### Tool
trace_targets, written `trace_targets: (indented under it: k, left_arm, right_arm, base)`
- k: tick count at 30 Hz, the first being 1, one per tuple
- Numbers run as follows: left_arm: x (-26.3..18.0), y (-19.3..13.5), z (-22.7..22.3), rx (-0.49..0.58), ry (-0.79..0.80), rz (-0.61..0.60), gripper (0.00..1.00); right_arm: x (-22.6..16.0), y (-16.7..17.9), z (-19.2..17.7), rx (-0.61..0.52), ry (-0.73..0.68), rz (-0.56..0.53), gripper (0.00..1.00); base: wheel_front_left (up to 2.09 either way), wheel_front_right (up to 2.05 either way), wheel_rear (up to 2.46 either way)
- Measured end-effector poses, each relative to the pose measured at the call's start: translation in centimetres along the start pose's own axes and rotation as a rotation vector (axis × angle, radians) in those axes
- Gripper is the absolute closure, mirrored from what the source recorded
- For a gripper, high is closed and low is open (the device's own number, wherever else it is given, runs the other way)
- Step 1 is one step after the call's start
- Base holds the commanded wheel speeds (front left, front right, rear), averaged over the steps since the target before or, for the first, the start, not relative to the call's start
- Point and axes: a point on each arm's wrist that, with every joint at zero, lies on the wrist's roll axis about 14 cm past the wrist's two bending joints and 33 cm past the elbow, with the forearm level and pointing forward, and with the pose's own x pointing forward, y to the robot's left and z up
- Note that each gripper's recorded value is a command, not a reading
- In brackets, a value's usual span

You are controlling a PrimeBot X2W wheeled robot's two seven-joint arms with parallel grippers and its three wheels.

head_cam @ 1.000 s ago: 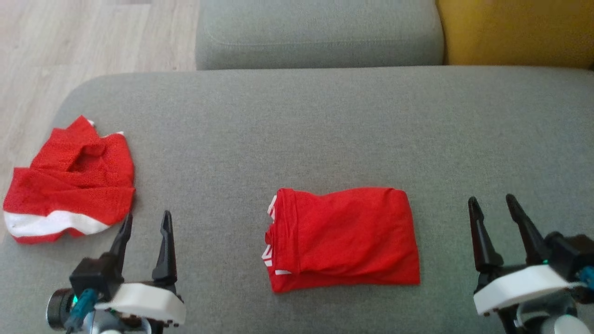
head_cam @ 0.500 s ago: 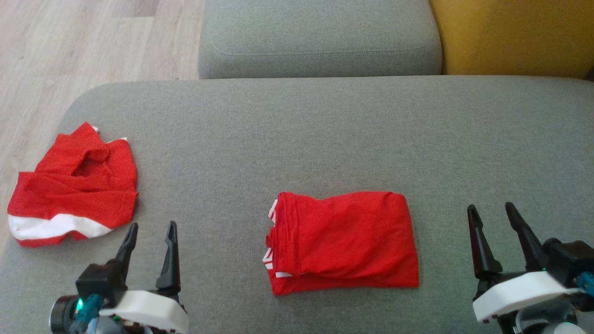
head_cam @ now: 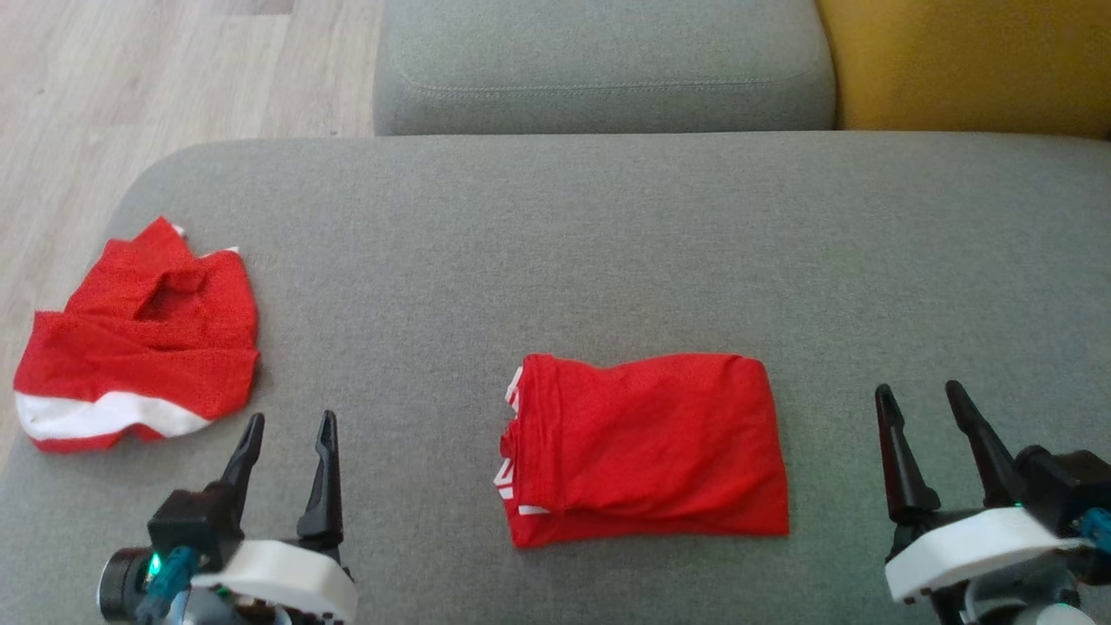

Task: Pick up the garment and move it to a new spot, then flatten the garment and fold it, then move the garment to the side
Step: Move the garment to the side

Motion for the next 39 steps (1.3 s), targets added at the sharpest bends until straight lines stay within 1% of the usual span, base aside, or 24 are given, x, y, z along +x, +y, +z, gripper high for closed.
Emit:
trace_targets:
  k: [5,10,13,15,18,22,24,26,27,28,29,34,39]
  left_arm:
    - [0.9,0.1,0.5,-0.001,-0.021,0.002,0.0]
    - [2.6,-0.6,1.9,-0.019,-0.078,-0.008,0.0]
    - [3.3,-0.2,2.5,-0.024,-0.106,0.011,0.0]
    - [3.4,0.2,2.6,-0.027,-0.111,0.029,0.0]
    - [3.3,0.9,2.1,-0.029,-0.098,0.053,0.0]
    - [3.0,1.6,1.9,-0.027,-0.095,0.079,0.0]
    - [2.9,1.9,1.7,-0.025,-0.089,0.09,0.0]
    - [2.9,2.1,1.6,-0.026,-0.087,0.095,0.0]
    - [2.9,2.1,1.6,-0.027,-0.087,0.095,0.0]
    - [3.0,2.1,1.6,-0.023,-0.088,0.095,0.0]
    - [3.1,2.0,1.6,-0.023,-0.088,0.093,0.0]
    - [3.7,1.0,1.7,-0.02,-0.095,0.056,0.0]
    - [4.9,-0.6,1.7,-0.026,-0.099,0.005,0.0]
  right_arm:
    - [0.7,-0.1,-1.0,0.0,0.04,0.001,0.0]
    - [2.5,0.7,-3.7,0.0,0.14,0.035,0.0]
    - [4.0,1.7,-5.4,-0.003,0.203,0.073,0.0]
    - [4.5,2.5,-7.2,-0.005,0.272,0.102,0.0]
    - [4.6,3.3,-10.1,0.007,0.379,0.127,0.0]
    - [4.2,4.4,-13.0,0.016,0.49,0.158,0.0]
    - [3.9,4.7,-14.1,0.019,0.538,0.166,0.0]
    - [3.9,4.8,-14.5,0.022,0.563,0.167,0.0]
    - [4.1,4.8,-14.4,0.028,0.564,0.167,0.04]
    - [4.3,4.8,-14.4,0.029,0.566,0.167,0.8]
    - [4.4,4.9,-14.3,0.03,0.566,0.168,1.0]
    - [4.3,5.2,-13.8,0.035,0.552,0.173,1.0]
    - [4.7,5.0,-12.4,0.021,0.499,0.172,1.0]
  base:
    - [0.0,0.0,0.0]
    - [0.0,0.0,0.0]
    - [0.0,0.0,0.0]
    - [0.0,0.0,0.0]
    - [0.0,0.0,0.0]
    - [0.0,0.0,0.0]
    - [0.0,0.0,0.0]
    - [0.0,0.0,0.0]
    - [0.0,0.0,0.0]
    - [0.0,0.0,0.0]
    - [0.0,0.0,0.0]
    - [0.0,0.0,0.0]
    - [0.0,0.0,0.0]
